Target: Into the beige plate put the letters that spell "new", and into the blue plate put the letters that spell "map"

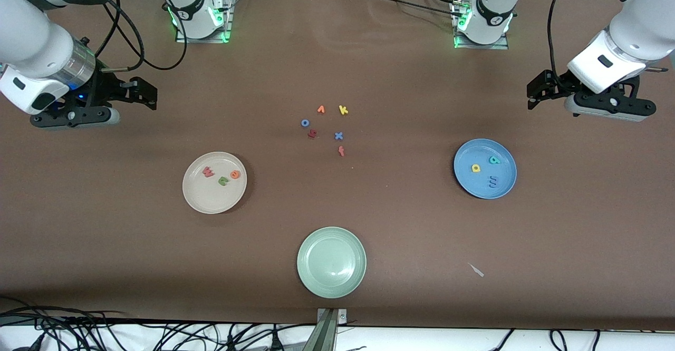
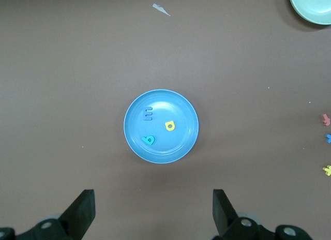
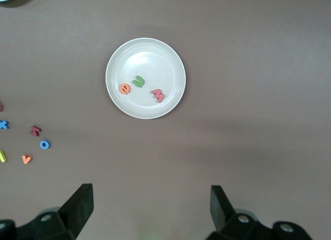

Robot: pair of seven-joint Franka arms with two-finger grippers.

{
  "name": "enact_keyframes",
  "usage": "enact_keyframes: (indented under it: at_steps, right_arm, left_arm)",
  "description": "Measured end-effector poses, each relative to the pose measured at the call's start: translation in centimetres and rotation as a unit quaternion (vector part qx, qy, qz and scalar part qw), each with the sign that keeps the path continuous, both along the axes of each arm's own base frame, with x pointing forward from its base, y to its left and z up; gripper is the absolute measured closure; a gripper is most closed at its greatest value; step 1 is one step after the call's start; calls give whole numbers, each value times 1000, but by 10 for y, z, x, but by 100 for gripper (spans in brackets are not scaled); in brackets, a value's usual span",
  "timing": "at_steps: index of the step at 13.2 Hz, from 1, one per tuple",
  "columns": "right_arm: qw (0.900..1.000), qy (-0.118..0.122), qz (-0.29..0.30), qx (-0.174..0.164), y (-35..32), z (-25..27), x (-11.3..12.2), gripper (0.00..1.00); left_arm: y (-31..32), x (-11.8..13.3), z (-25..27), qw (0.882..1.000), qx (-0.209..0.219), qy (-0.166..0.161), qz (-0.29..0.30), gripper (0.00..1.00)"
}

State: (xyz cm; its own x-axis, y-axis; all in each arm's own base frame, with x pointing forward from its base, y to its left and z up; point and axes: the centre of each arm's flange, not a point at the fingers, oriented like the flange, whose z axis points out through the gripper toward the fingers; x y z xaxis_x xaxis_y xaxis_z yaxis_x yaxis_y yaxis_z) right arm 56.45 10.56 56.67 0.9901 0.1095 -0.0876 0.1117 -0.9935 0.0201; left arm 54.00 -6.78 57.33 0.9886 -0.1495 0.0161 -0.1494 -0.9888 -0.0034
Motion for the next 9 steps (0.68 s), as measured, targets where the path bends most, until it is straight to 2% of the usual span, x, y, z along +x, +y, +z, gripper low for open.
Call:
enact_keyframes:
  at_steps: [9]
  right_arm:
    - [1000,-3,-6,0,-15,3,3,0]
  left_arm:
    - [3,3,0,1000,0,0,3,0]
